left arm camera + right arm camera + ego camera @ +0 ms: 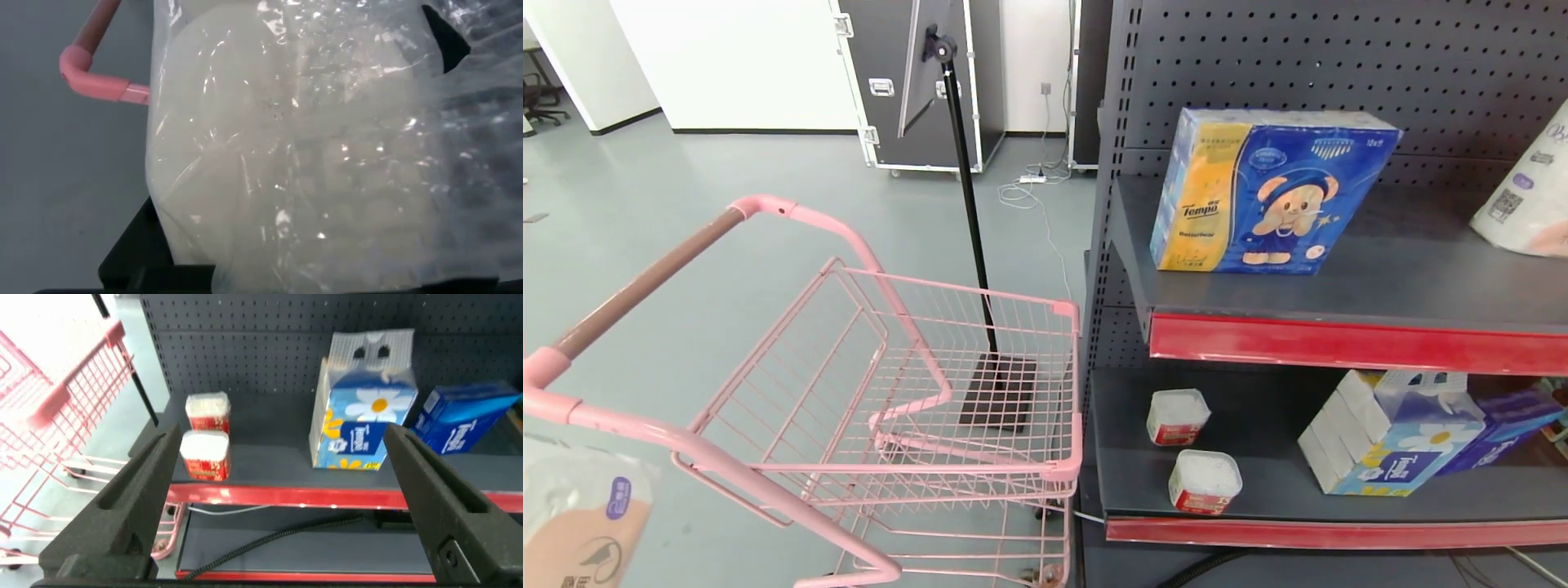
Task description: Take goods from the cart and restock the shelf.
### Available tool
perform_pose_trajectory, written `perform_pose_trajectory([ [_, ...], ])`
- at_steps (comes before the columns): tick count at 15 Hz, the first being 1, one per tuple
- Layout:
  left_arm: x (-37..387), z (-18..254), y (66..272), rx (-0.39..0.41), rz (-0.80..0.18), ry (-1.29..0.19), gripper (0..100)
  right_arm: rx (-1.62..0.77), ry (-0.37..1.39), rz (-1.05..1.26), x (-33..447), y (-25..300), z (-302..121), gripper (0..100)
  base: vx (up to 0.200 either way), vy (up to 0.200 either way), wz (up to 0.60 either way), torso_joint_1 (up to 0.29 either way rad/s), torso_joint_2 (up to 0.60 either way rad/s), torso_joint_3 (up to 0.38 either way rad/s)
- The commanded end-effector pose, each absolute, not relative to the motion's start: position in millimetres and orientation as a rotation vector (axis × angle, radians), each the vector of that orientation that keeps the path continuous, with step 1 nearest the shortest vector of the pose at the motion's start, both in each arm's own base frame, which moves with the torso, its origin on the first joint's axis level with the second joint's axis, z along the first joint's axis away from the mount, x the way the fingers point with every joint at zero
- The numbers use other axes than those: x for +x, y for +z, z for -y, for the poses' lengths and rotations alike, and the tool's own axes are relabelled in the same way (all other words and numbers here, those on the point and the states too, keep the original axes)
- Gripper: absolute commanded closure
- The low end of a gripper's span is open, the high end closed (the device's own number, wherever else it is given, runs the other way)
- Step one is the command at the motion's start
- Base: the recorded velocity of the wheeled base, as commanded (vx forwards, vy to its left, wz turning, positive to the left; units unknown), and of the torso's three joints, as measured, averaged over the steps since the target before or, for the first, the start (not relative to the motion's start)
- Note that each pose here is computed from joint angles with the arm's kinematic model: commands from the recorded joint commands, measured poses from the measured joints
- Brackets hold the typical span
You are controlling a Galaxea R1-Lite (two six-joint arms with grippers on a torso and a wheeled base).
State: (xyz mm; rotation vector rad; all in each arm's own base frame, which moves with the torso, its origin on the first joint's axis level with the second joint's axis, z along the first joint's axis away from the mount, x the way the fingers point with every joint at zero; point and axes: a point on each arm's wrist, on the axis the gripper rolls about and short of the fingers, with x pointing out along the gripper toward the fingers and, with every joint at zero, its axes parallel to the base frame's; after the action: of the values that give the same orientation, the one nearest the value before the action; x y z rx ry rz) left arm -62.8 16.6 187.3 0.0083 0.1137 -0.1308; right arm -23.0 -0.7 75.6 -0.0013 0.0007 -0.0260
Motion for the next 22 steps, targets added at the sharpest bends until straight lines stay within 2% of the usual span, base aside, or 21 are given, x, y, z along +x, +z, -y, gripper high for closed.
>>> perform_pose_trajectory([
  [1,-63,-18,187,0.007,-0.111,-0.148,100,-0.002,-0.026,-0.002,-23,76,1,0,0.000,0.000,0.00,0.183,-0.55,-0.369],
  [12,-50,-15,202,0.030,-0.084,-0.143,100,-0.002,-0.026,-0.002,-23,76,1,0,0.000,0.000,0.00,0.197,-0.53,-0.335],
  [14,-49,-15,202,0.059,-0.080,-0.143,100,-0.002,-0.026,-0.002,-23,76,1,0,0.000,0.000,0.00,0.141,-0.36,-0.212],
  [17,-49,-15,203,0.065,-0.078,-0.145,100,-0.002,-0.026,-0.002,-23,76,1,0,0.000,0.000,0.00,0.015,-0.03,-0.020],
  [22,-50,-15,203,0.064,-0.077,-0.145,100,-0.002,-0.028,-0.002,-23,76,1,0,0.000,-0.200,0.00,0.005,0.00,-0.001],
])
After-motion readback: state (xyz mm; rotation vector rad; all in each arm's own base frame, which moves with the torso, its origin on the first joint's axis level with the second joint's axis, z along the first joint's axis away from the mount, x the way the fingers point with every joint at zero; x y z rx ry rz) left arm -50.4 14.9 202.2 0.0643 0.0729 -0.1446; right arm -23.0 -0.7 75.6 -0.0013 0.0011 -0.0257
